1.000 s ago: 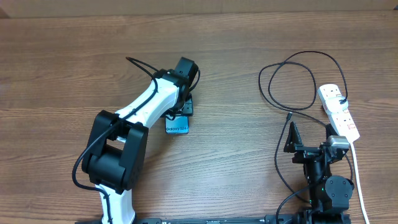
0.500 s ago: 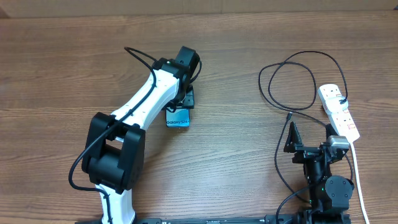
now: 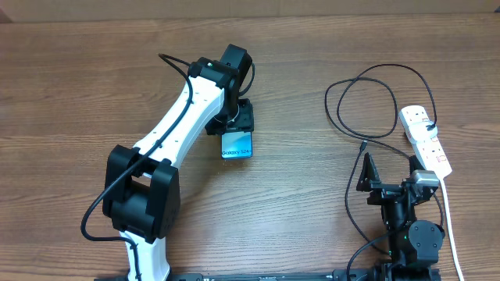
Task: Plug charger to phone and switch on socket
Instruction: 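Lift the phone with the left gripper and tilt it upright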
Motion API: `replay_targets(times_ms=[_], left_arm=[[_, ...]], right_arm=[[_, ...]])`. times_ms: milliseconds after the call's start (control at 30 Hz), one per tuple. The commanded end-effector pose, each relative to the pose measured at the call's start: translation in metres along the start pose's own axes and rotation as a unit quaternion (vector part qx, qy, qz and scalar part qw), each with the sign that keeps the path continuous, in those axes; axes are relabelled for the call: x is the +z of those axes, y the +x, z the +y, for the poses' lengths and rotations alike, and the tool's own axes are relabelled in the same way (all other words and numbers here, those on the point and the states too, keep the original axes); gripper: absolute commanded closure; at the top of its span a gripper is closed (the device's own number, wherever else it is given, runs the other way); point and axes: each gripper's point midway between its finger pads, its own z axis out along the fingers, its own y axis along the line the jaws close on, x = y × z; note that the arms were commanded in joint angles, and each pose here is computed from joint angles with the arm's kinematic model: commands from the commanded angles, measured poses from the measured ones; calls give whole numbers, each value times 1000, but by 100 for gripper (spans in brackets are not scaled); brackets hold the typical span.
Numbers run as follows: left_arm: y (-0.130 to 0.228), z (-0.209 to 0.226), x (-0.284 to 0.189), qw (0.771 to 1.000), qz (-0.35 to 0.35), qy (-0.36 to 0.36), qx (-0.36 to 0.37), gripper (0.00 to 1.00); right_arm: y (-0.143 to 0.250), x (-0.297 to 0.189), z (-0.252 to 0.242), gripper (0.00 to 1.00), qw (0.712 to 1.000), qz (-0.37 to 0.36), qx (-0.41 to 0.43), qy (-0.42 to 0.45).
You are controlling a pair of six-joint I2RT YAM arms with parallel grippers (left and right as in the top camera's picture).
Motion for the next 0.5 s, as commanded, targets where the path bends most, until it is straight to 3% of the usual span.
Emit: replay_targets(times_ms=[0,467], left_arm=[[7,-21,-9,998,29,60,-6,43],[27,-42,-16,988,86,129,-20,46]], right_arm=[[2,0,-1,0,1000,-1,-2,0],[2,0,-1,0,1000,-1,-2,0]])
